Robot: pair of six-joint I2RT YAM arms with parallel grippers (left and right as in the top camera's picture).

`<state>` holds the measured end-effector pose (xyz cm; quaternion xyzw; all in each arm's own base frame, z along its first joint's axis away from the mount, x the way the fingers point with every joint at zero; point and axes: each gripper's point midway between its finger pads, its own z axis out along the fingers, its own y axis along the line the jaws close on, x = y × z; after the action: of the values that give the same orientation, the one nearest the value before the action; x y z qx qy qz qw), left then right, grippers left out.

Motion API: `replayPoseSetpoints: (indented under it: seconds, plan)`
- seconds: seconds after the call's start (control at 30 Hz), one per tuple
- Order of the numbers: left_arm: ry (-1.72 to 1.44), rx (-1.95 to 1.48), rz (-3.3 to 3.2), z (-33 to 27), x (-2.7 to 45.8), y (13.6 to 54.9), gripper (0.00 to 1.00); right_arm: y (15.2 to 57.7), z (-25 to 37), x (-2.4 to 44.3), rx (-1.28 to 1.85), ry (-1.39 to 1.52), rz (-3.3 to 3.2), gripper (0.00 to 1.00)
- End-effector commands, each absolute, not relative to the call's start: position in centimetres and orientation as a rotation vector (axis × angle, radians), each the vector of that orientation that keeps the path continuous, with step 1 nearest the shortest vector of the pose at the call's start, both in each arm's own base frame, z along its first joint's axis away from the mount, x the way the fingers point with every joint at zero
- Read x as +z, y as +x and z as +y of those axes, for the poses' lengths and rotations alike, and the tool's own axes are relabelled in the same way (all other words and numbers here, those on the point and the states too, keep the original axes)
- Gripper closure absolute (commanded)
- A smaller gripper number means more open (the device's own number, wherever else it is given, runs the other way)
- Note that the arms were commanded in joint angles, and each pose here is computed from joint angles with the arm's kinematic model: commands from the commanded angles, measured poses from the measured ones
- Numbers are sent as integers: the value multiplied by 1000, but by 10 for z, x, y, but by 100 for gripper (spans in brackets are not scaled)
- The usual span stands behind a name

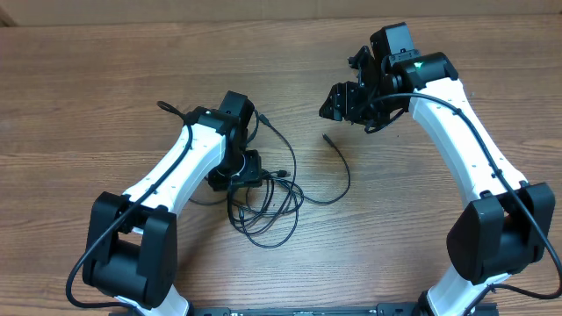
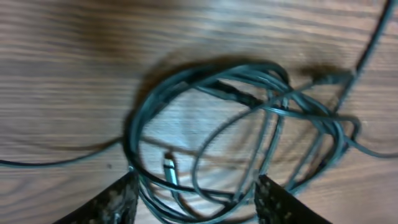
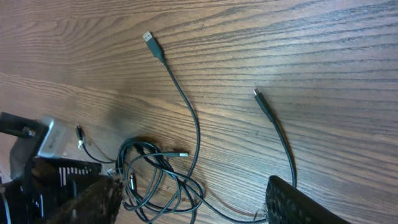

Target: Untangle cables

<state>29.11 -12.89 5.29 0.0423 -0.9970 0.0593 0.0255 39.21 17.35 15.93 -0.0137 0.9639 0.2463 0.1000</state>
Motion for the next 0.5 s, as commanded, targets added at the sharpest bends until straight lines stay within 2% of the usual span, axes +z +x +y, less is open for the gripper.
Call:
replayPoseSetpoints:
  seconds: [0.0,0.07,0.2,0.33,0.47]
  plan:
    - [186,84,-3119,-120,45,296,37,392,171,170,717,-55,2816,28]
    - [182,98,-3137,-121,40,299,31,392,171,170,717,-56,2816,28]
    - [78,124,-3174,-125,32,303,26,392,171,170,717,-56,2815,28]
    - [-123,284,-3171,-143,28,303,27,393,171,170,717,-57,2812,27]
    - [-212,237,-3180,-138,25,304,34,393,171,170,717,-57,2812,27]
